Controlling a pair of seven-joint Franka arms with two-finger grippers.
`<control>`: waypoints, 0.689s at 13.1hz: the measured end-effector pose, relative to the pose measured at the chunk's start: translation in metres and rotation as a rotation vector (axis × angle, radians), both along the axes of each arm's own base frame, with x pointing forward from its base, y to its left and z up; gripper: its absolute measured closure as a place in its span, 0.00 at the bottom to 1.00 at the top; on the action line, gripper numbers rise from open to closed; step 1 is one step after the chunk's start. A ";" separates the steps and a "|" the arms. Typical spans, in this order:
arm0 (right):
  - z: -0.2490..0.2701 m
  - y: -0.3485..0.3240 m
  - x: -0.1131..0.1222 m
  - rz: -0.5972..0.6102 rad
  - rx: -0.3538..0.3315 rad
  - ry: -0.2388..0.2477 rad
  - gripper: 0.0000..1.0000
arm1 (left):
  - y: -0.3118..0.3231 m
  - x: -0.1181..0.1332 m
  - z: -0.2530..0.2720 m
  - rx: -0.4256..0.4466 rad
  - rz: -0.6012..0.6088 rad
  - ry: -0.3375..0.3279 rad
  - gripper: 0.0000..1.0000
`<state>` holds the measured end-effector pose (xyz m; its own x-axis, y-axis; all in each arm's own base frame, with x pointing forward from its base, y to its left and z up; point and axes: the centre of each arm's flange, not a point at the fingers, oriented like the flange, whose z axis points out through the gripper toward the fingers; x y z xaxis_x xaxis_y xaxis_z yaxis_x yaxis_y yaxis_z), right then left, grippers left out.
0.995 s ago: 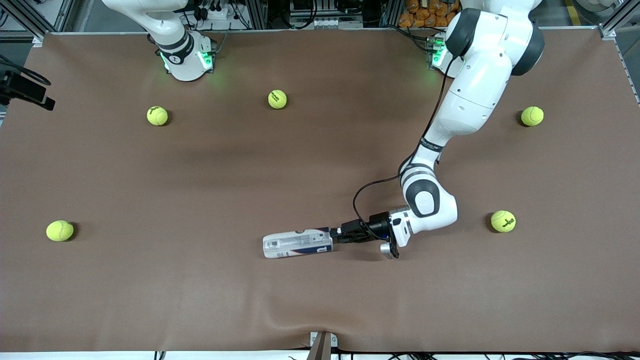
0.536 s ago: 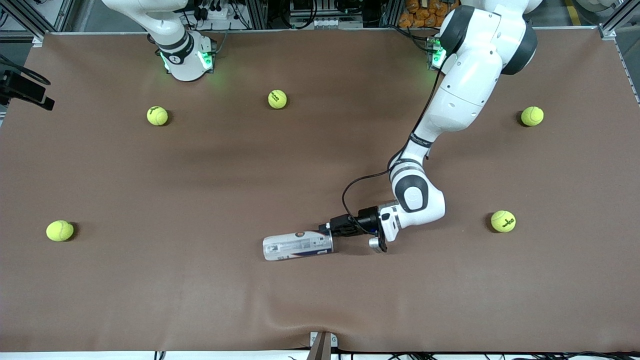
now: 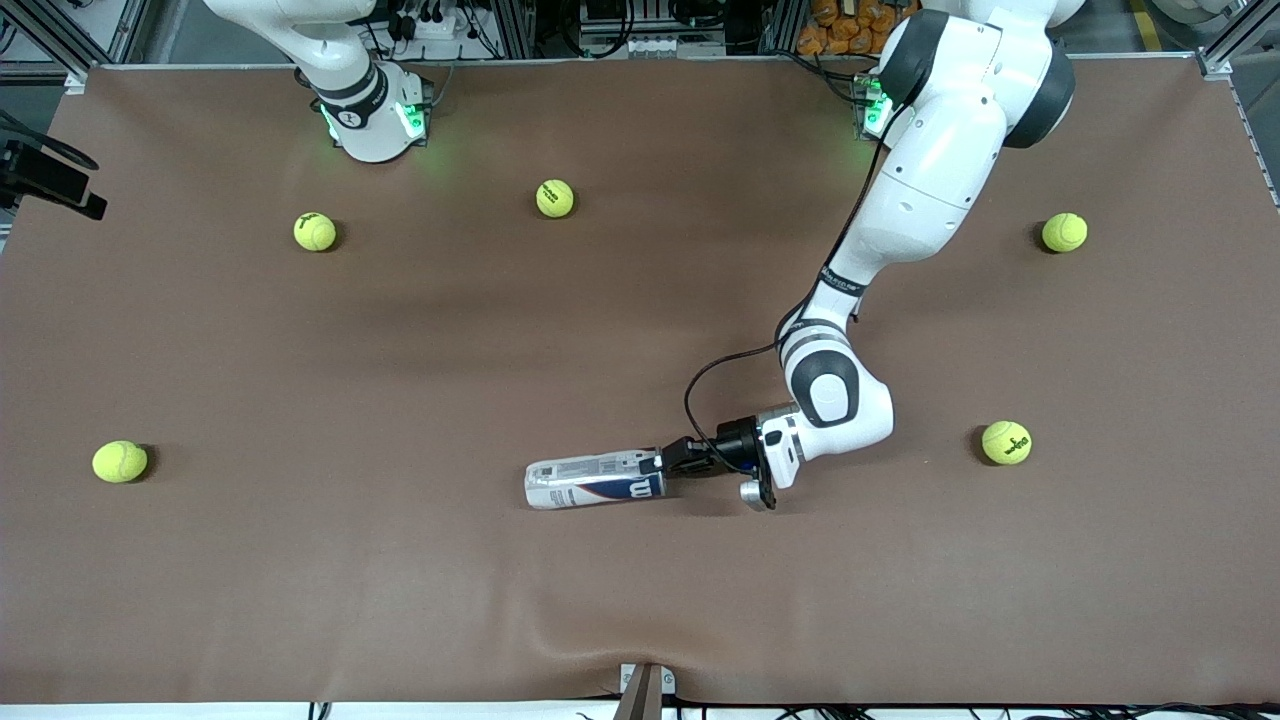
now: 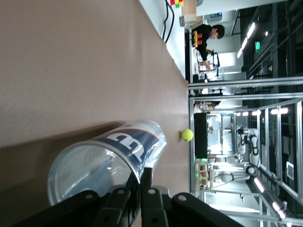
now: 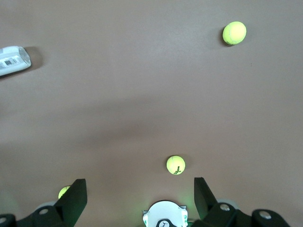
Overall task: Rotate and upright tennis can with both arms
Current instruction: 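Close the left gripper on the can and lift it off the table, then rotate the can upright with the left gripper and carry it toward center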
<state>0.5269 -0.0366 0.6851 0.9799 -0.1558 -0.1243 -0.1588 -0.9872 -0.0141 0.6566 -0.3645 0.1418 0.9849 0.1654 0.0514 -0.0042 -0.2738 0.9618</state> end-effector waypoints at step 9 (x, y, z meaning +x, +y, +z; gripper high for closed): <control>0.000 -0.001 0.000 -0.002 -0.002 0.001 0.00 | 0.031 0.028 0.204 0.280 -0.123 0.157 0.95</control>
<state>0.5268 -0.0376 0.6849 0.9795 -0.1579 -0.1249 -0.1606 -0.9869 -0.0117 0.6845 -0.3331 0.3456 0.9960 0.0457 -0.0761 0.0888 -0.5339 0.8409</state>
